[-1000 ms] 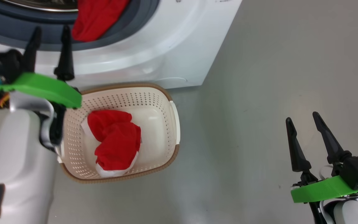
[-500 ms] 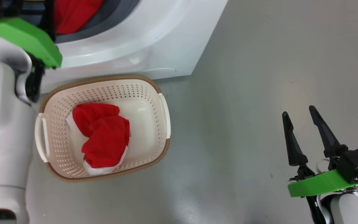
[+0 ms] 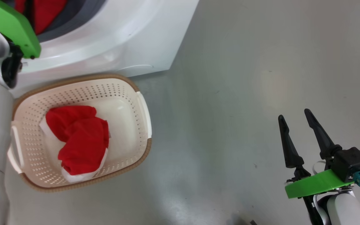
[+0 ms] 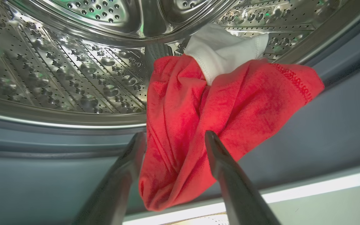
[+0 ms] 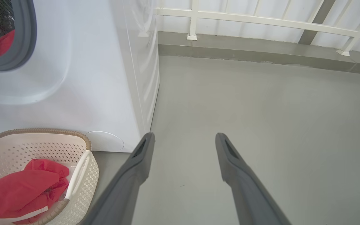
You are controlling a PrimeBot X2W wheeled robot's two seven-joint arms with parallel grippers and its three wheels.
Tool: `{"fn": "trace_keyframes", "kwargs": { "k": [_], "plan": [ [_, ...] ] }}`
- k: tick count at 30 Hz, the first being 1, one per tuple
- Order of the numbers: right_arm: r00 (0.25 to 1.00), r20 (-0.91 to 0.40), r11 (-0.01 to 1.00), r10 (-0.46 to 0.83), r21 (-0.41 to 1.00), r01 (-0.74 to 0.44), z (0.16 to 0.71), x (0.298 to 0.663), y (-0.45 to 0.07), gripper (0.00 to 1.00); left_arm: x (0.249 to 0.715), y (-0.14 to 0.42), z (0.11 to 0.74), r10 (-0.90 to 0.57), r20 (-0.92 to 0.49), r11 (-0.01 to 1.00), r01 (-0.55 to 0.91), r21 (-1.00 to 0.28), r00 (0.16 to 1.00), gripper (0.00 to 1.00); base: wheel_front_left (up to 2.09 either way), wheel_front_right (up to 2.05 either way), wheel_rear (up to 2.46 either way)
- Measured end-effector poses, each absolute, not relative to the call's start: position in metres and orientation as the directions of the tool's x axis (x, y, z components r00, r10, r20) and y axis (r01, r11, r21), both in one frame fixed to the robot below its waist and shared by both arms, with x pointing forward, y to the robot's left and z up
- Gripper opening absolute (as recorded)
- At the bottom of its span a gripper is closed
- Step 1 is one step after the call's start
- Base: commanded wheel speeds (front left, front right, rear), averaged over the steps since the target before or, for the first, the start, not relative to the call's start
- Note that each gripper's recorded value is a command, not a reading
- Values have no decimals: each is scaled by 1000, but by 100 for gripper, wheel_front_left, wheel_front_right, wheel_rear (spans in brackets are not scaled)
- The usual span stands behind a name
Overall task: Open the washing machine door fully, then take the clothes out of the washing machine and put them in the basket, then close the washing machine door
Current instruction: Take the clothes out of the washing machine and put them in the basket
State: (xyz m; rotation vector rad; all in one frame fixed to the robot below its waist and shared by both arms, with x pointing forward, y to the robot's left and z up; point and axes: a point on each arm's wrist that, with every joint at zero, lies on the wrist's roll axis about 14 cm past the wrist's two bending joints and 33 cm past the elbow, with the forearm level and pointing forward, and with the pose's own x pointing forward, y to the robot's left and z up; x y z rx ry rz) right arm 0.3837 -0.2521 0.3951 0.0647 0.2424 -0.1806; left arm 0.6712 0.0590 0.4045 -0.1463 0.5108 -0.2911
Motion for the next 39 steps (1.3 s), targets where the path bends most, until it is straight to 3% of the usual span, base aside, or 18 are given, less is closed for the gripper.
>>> {"fn": "trace_keyframes", "kwargs": {
  "k": [22, 23, 24, 25, 26, 32, 39],
  "plan": [
    [941, -272, 974, -202, 42, 221, 388, 378, -261, 100, 671, 52, 357, -308, -572, 950, 215, -226, 760, 100, 0, 0, 0],
    [940, -274, 974, -202, 42, 221, 388, 378, -261, 100, 671, 52, 356, -307, -574, 950, 215, -224, 759, 76, 0, 0, 0],
    [940, -275, 974, -201, 42, 221, 387, 378, -261, 100, 671, 52, 356, -307, -575, 951, 215, -223, 759, 45, 0, 0, 0],
    [940, -275, 975, -200, 42, 220, 387, 378, -261, 100, 671, 52, 356, -307, -577, 951, 216, -221, 757, 7, 0, 0, 0],
    [941, -275, 975, -199, 43, 219, 387, 378, -260, 100, 672, 52, 356, -307, -577, 951, 218, -219, 757, 0, 0, 0, 0],
    [947, -260, 976, -191, 48, 210, 390, 385, -259, 100, 671, 52, 355, -317, -576, 948, 234, -216, 754, 0, 0, 0, 0],
    [948, -263, 976, -181, 69, 206, 387, 388, -255, 100, 679, 58, 367, -307, -491, 951, 246, -186, 816, 0, 0, 0, 0]
  ]
}}
